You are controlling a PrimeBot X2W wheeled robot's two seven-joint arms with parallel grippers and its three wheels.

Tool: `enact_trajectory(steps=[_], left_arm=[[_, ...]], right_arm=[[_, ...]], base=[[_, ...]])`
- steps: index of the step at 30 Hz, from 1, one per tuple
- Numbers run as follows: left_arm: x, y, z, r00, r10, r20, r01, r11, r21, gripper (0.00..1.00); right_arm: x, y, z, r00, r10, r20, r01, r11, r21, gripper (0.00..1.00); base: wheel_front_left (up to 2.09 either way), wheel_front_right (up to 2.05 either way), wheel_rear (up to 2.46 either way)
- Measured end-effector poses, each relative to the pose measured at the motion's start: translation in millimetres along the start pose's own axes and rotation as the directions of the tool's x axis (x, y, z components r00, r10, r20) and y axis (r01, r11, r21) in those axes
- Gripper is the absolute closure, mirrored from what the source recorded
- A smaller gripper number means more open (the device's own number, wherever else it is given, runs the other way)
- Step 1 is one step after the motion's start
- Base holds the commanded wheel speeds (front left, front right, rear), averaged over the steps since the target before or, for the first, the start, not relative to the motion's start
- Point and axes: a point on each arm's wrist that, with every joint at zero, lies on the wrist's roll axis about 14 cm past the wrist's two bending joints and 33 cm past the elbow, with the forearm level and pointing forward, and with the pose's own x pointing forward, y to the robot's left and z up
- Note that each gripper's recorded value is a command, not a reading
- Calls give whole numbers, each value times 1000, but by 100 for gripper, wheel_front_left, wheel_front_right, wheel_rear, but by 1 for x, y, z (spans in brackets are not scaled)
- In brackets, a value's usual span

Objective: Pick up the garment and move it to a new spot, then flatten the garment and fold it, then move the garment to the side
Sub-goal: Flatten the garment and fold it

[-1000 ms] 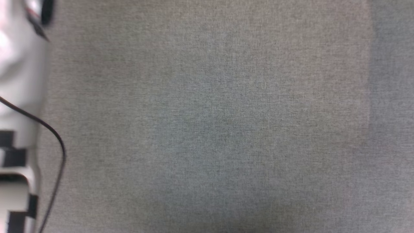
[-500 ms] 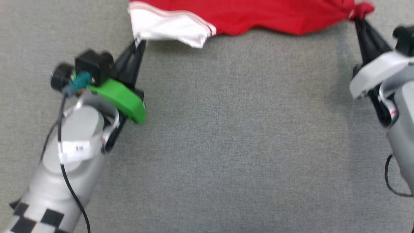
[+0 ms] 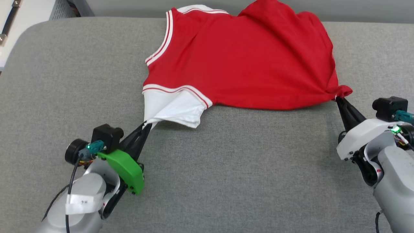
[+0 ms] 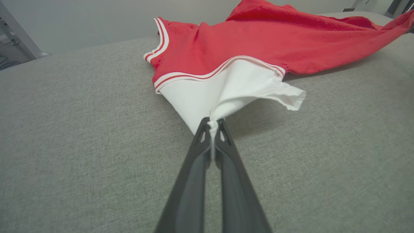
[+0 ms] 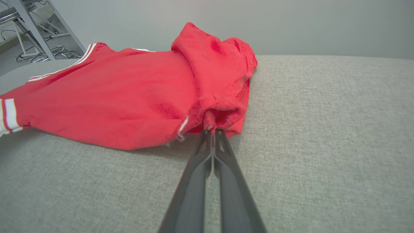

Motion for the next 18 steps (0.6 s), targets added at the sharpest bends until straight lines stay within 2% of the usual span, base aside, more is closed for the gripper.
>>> enact_trajectory(steps=[10,18], left_arm=[[-58,-2,-16,999,21,-49,-23,999,-31,100],[-96,-47,-33,989,-91,-119,83,994,-75,100]], right_arm=[[-45,5,-6,999,-6,-32,9,997,73,100],[-85,13,-22,993,47,-105,-39,996,83,100]], base=[[0,0,0],[0,0,0]])
